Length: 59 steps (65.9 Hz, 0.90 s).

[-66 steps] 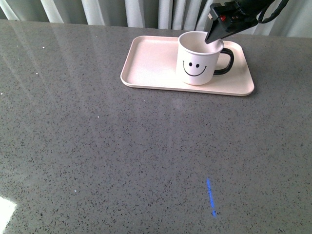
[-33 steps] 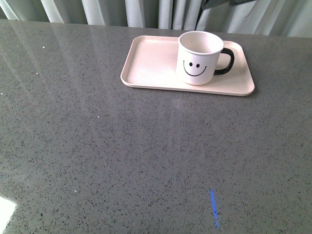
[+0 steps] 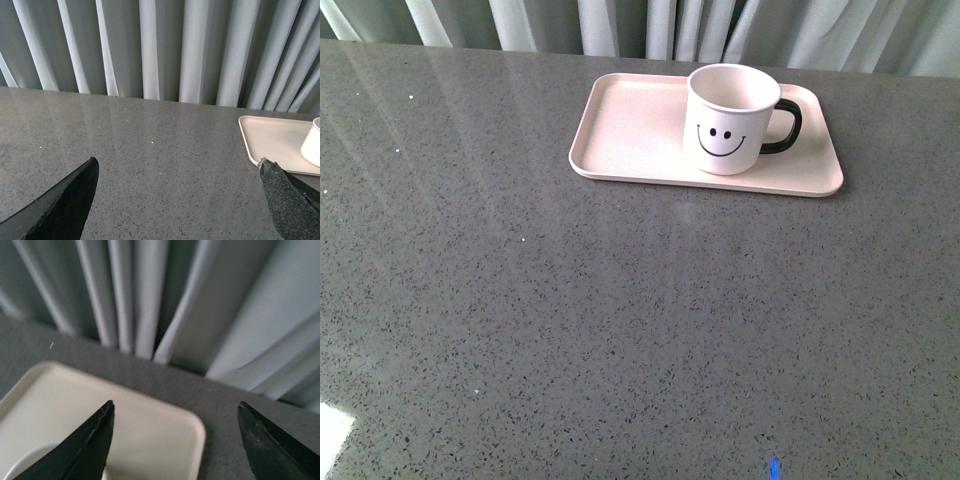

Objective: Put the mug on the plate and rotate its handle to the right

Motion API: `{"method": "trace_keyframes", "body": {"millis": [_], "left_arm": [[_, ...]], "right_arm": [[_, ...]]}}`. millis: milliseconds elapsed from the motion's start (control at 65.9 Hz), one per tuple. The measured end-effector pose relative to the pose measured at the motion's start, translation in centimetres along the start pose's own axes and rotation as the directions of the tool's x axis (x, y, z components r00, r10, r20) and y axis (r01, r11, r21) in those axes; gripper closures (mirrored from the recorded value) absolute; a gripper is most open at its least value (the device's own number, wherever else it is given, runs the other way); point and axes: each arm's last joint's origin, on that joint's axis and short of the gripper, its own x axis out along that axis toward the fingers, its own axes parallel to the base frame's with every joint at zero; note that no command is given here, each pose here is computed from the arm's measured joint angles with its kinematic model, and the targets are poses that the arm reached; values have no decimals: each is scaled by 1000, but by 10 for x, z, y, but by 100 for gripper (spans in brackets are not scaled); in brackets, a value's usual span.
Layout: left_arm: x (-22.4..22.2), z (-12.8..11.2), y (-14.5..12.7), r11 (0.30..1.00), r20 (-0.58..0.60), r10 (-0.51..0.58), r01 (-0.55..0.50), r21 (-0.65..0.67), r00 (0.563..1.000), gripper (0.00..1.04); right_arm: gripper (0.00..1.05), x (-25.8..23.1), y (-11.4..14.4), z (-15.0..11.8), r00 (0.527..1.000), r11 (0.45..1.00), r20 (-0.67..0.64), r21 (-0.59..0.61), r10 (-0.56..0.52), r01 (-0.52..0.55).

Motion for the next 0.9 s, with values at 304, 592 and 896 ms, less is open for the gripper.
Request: {"method": "trace_keyframes", "body": {"millis": [304, 592, 896], "left_arm": [[0, 0, 0, 1000, 0, 0, 0, 0, 1000, 9], [0, 0, 0, 1000, 0, 0, 0, 0, 1000, 9], [0, 0, 0, 1000, 0, 0, 0, 0, 1000, 9]], "right_arm": [[100, -106, 3, -39, 995, 999, 99, 50, -14, 9], [103, -184, 6, -67, 996, 998, 85, 54, -13, 9], [103, -226, 7, -79, 996, 998, 85, 54, -13, 9]]}}
